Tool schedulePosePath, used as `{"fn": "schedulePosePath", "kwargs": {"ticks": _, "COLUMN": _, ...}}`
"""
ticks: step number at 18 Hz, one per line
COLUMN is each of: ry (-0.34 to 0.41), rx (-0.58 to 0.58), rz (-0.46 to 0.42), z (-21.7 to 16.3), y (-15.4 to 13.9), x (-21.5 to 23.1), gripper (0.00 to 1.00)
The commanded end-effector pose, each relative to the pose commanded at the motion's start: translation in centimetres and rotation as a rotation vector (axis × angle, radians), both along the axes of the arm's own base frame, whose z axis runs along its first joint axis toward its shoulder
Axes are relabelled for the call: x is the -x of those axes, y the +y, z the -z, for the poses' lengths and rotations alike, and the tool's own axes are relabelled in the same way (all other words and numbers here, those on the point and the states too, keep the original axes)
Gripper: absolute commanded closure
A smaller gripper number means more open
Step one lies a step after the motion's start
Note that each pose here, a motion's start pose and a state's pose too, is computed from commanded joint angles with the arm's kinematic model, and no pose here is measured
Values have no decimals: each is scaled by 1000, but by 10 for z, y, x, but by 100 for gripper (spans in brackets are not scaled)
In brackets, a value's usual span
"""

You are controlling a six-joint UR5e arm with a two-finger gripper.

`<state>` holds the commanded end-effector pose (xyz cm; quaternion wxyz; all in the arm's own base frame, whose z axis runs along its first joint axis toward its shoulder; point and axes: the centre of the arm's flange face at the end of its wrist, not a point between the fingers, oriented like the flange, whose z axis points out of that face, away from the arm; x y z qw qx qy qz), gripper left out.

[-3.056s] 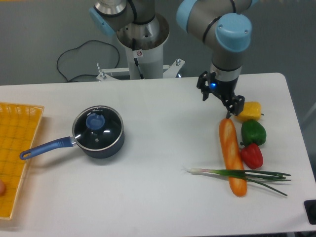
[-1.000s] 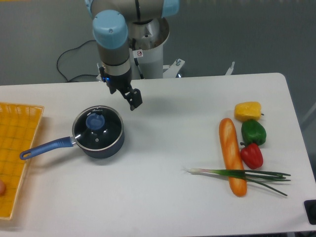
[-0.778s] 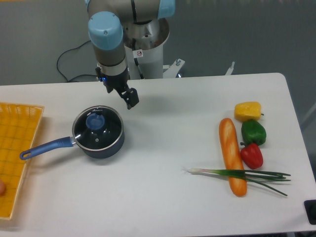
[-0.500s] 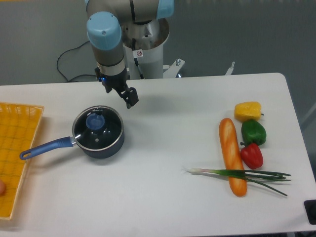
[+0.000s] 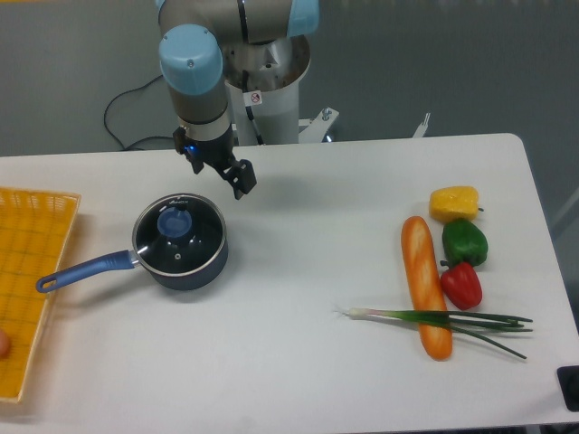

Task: Open the lid
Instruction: 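Hover the gripper above the saucepan lid, aligning with the knob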

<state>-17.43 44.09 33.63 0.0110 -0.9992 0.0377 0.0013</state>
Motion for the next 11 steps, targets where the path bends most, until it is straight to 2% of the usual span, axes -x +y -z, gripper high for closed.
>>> {"fn": "schedulePosePath", "kwargs": {"ticks": 4, "ry": -8, "rx": 4, "rz": -46, "z": 5, "y": 1, "x": 0, "gripper": 0}}
{"fn": "schedulePosePath", "kwargs": {"ticks": 11, "ry": 7, "rx": -42, "rz": -67, "z": 5, "y": 14, "x": -11, "gripper": 0}}
